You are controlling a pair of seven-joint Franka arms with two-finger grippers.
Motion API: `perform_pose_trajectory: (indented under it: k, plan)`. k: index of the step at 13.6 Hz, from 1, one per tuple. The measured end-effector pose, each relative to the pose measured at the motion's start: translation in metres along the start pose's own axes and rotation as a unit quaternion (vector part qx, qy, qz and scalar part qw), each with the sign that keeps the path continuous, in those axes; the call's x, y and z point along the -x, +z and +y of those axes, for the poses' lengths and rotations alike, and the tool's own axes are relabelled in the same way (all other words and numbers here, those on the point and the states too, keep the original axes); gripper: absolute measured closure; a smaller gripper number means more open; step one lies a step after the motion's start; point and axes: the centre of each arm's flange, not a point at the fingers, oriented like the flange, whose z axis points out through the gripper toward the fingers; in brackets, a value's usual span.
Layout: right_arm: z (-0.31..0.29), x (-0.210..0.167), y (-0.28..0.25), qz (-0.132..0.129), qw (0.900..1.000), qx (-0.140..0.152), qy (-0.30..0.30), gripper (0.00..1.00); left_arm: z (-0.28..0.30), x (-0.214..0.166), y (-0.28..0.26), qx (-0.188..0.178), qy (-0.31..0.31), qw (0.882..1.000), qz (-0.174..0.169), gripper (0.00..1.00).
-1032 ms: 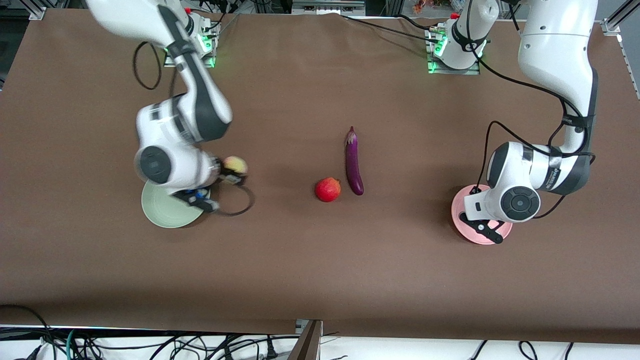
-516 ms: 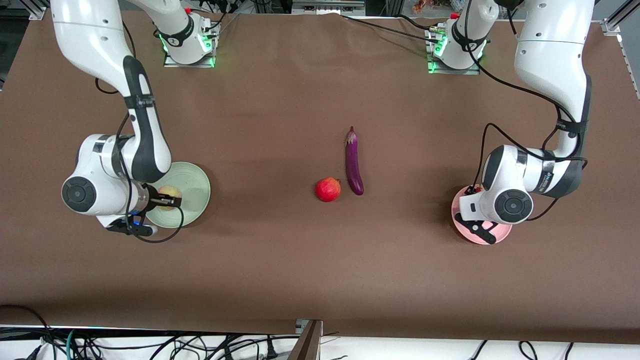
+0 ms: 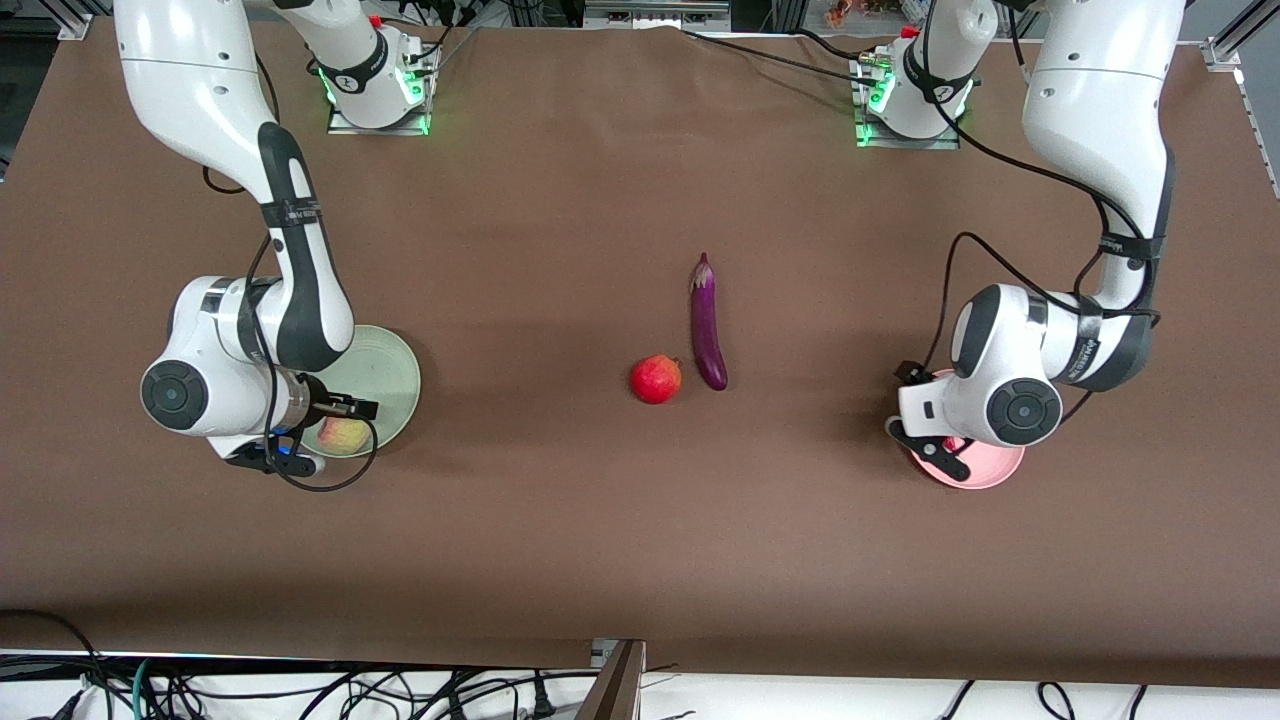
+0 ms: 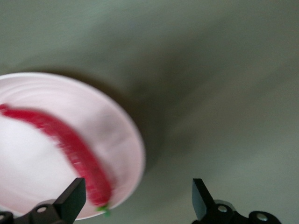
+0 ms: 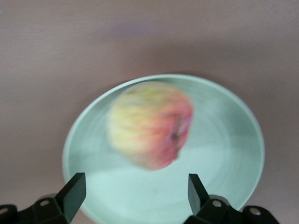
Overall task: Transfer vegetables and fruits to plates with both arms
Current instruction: 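Release the apple on the green plate while the left gripper releases the chili, then reach the right gripper to the pomegranate while the left gripper reaches the eggplant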
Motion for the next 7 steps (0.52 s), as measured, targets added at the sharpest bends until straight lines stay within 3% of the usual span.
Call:
perform_pose_trajectory:
  k: [4,7]
  plan:
    - [-0.070,0.023,-0.046,-0.015,0.996,-0.038,0.073,0.04,0.022,-0.006,-0.007,0.072,-0.015,0.997,0.028,0.00]
    - [-0.125,0.046,-0.055,-0.019,0.990,-0.053,0.129,0.04,0.019,-0.004,-0.006,0.096,-0.029,0.994,0.035,0.00]
